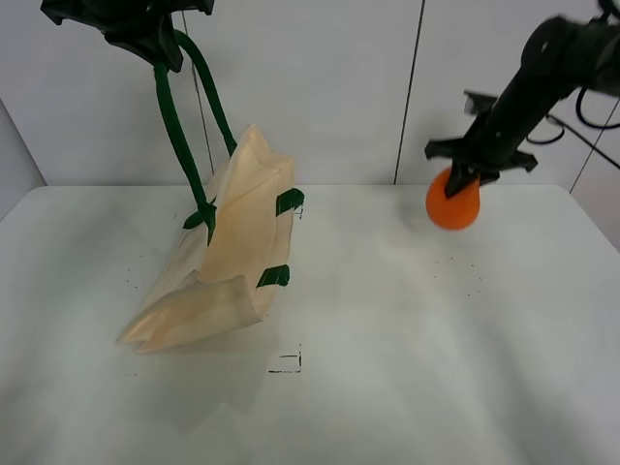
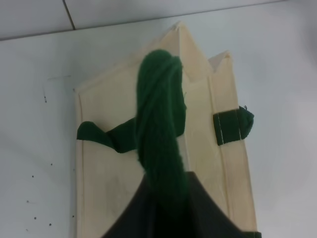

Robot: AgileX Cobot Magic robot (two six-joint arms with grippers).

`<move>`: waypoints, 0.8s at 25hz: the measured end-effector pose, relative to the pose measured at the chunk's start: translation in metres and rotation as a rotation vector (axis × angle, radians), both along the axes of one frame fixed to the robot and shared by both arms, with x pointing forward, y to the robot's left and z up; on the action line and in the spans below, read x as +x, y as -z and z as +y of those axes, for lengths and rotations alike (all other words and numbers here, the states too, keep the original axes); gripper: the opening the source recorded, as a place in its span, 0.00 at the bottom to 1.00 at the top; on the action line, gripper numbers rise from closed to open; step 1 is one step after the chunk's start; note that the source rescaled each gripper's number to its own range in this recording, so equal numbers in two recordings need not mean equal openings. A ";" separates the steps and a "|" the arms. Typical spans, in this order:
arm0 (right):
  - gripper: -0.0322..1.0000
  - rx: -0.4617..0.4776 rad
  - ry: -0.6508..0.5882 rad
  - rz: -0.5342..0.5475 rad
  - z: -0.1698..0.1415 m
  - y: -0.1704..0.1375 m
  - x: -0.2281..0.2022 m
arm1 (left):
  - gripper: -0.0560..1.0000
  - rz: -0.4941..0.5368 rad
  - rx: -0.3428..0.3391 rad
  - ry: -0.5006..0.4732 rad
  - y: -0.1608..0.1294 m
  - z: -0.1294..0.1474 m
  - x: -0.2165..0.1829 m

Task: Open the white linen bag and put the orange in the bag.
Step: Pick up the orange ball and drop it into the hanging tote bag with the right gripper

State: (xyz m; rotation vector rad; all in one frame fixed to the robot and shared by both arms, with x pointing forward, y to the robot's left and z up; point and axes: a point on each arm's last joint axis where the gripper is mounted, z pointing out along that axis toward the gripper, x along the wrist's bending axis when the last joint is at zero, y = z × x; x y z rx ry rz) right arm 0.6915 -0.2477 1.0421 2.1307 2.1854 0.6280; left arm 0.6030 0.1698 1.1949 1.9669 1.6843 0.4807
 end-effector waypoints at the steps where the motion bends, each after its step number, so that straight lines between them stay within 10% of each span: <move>1: 0.04 0.033 -0.017 -0.044 0.008 -0.019 -0.001 | 0.05 0.000 0.000 0.000 0.000 0.000 0.000; 8: 0.04 0.148 -0.223 -0.239 0.099 -0.087 -0.020 | 0.05 0.000 0.001 0.001 0.000 0.000 0.000; 20: 0.04 0.183 -0.466 -0.073 0.237 0.020 -0.036 | 0.05 -0.001 0.002 0.003 0.000 0.000 0.000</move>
